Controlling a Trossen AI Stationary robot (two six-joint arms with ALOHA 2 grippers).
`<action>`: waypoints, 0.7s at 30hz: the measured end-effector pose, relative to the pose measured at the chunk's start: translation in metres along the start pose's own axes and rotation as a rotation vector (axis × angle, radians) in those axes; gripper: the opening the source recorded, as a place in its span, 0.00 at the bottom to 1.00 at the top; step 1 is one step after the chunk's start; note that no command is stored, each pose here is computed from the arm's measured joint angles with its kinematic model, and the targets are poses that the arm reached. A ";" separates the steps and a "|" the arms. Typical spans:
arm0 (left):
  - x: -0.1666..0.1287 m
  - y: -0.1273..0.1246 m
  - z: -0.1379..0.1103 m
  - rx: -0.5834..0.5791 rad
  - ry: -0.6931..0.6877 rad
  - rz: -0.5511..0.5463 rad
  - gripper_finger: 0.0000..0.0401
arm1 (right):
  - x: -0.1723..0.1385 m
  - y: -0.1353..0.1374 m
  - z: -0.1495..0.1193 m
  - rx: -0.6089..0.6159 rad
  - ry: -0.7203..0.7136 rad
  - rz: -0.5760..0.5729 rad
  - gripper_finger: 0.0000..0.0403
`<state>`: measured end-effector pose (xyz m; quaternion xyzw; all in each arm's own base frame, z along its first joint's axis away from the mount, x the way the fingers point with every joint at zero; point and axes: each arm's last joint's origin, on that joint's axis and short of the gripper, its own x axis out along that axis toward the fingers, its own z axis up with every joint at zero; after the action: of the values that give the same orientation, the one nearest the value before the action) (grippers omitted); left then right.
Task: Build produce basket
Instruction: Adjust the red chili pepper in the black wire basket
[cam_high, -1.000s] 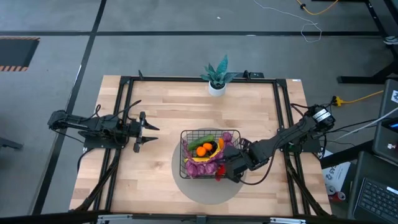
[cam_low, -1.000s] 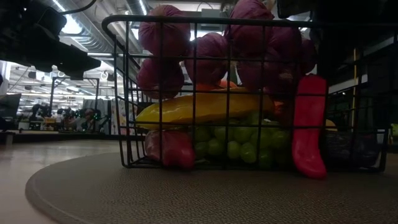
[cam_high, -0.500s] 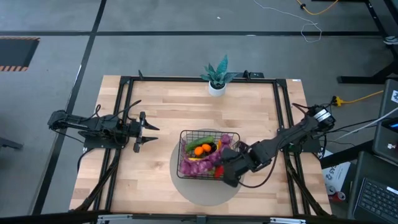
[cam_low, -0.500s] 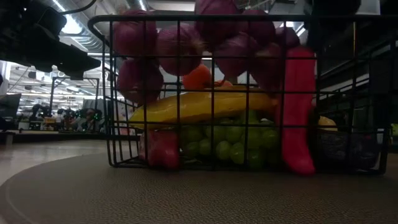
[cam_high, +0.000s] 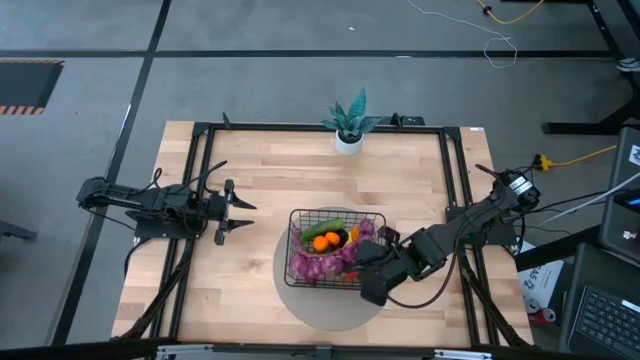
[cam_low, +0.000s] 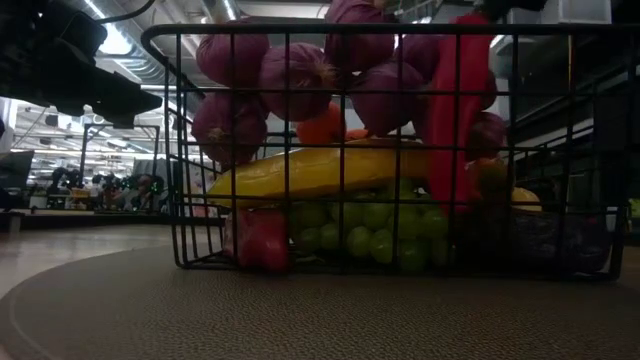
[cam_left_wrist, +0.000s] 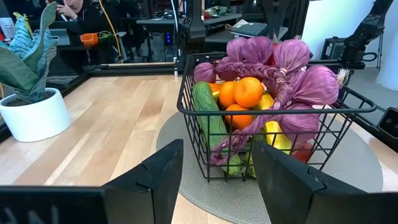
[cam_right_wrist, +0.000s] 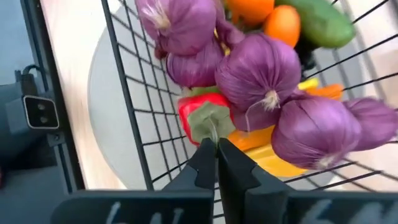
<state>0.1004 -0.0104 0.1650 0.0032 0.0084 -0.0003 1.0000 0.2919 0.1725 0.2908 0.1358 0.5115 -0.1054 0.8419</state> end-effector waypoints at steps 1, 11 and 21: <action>0.000 0.000 0.000 0.000 -0.001 0.000 0.47 | -0.003 0.000 0.001 -0.004 -0.008 -0.006 0.01; 0.000 0.000 0.000 0.000 0.000 0.000 0.47 | -0.043 0.005 0.024 -0.130 -0.112 0.008 0.00; 0.000 0.000 0.000 0.000 0.000 0.000 0.47 | -0.107 0.002 0.060 -0.289 -0.399 -0.059 0.00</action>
<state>0.1004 -0.0104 0.1650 0.0032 0.0082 -0.0002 1.0000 0.2945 0.1583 0.4125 -0.0246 0.3487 -0.0805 0.9334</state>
